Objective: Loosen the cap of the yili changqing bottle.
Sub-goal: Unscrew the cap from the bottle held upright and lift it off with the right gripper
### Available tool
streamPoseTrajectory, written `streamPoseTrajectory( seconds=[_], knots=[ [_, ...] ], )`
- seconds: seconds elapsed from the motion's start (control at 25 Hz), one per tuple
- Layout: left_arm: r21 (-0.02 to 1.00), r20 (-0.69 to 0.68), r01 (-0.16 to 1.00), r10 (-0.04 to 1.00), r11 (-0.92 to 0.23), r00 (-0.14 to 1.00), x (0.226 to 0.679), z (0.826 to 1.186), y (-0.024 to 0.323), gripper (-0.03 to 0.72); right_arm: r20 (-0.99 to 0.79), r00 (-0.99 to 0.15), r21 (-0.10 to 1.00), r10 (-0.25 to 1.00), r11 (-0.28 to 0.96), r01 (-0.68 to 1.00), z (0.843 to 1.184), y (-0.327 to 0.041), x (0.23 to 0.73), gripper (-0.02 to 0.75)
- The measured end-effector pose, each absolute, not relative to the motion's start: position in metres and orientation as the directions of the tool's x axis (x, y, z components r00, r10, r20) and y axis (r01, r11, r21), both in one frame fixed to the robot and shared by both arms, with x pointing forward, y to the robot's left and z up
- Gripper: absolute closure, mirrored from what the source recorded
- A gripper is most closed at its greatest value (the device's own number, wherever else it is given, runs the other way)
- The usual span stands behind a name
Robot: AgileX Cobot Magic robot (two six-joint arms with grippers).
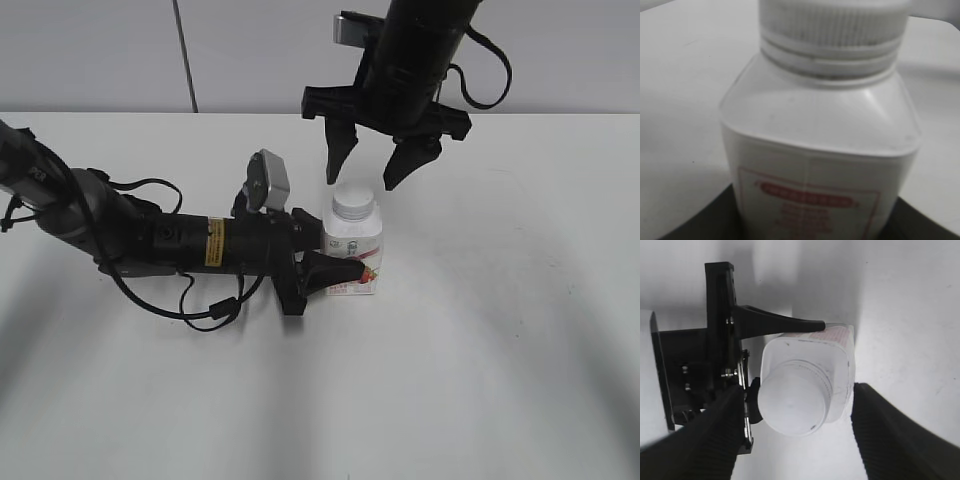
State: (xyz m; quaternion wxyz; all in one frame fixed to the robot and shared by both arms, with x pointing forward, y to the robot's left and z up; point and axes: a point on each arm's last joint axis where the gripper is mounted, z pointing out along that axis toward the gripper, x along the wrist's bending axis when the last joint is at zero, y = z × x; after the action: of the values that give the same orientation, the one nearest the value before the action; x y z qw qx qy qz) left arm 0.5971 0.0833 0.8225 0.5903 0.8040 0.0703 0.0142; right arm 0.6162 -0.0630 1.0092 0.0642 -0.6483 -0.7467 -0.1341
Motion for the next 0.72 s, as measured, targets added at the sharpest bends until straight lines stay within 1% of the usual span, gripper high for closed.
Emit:
streamPoseTrajectory(
  seconds=[0.32,0.44,0.72],
  knots=[
    [0.951,-0.06,0.097,0.132,-0.293,0.989,0.597,0.823,0.083,0.329,0.265,-0.155,0.082,0.952,0.138,0.987,0.993,-0.053,0.616,0.212],
    [0.951,-0.06,0.097,0.131,-0.293,0.99,0.597,0.823,0.083,0.329,0.263,-0.155,0.078,0.952,0.139,0.987,0.993,-0.054,0.616,0.218],
    [0.951,-0.061,0.097,0.132,-0.293,0.989,0.597,0.823,0.083,0.329,0.256,-0.157,0.072,0.954,0.143,0.987,0.993,-0.054,0.615,0.323]
  ],
)
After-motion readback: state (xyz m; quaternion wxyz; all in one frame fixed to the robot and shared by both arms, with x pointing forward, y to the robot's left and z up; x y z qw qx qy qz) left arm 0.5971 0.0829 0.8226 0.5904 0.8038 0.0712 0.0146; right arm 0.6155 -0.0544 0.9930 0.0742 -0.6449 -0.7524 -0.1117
